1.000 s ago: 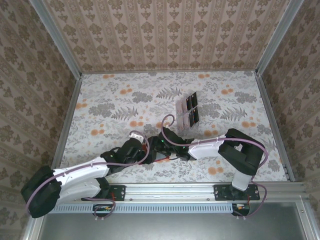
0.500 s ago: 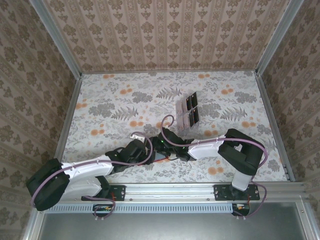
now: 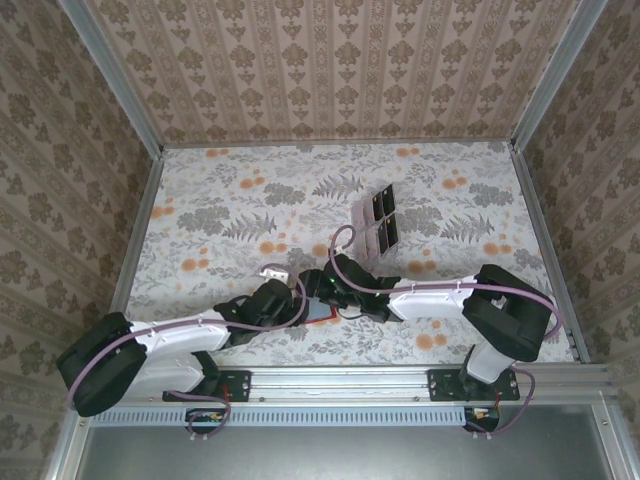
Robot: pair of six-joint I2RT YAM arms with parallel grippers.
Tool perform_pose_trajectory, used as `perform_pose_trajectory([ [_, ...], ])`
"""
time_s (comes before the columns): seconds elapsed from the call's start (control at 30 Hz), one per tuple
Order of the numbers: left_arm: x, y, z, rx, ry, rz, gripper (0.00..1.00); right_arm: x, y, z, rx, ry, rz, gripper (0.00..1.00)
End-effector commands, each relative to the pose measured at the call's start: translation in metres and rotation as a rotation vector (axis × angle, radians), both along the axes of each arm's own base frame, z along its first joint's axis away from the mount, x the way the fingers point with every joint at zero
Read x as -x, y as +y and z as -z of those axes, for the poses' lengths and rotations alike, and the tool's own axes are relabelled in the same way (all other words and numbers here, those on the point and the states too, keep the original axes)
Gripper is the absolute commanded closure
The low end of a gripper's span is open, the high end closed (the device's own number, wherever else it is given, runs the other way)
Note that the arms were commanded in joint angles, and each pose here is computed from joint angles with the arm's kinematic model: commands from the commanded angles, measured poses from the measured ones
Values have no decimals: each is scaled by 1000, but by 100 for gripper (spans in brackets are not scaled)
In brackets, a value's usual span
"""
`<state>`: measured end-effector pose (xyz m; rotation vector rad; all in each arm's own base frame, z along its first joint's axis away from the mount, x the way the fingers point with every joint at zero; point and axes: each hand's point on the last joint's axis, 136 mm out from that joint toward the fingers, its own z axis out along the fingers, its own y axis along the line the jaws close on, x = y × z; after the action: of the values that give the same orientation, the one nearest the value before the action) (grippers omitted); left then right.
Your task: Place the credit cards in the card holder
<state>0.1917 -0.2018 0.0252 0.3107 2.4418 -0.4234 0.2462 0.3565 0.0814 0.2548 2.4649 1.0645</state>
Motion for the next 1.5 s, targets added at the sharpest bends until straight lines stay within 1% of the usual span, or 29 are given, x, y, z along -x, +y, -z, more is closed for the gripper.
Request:
perform_pose_trajectory([
  [0.0, 18, 16, 27, -69, 96, 1, 19, 2, -17, 16, 81, 6, 13, 34],
  [0.33, 18, 17, 28, -73, 96, -2, 19, 6, -9, 44, 99, 60, -15, 35],
  [0.57, 18, 16, 28, -72, 96, 1, 19, 8, -1, 49, 81, 77, -36, 35],
  [0.63, 18, 15, 27, -66, 93, 4, 17, 9, 3, 47, 72, 77, -44, 35],
  [0.77, 16, 13, 18, -44, 67, 7, 10, 10, 9, 41, 36, 77, -51, 35],
  [0.87, 14, 11, 9, -18, 44, 10, 6, 9, 13, 39, 16, 81, -52, 35],
  [1.23, 14, 5, -6, 30, 13, 36, 4, 13, 33, 46, -7, 112, -74, 35],
  [1.27, 13, 4, -8, 37, 6, 37, 1, 13, 33, 48, -3, 113, -73, 35],
  [1.33, 12, 5, -15, 49, -12, 32, 0, 13, 32, 51, 7, 117, -63, 35],
  [1.47, 9, 18, -26, 60, -52, -22, 0, 12, 23, 59, 40, 126, -31, 35],
])
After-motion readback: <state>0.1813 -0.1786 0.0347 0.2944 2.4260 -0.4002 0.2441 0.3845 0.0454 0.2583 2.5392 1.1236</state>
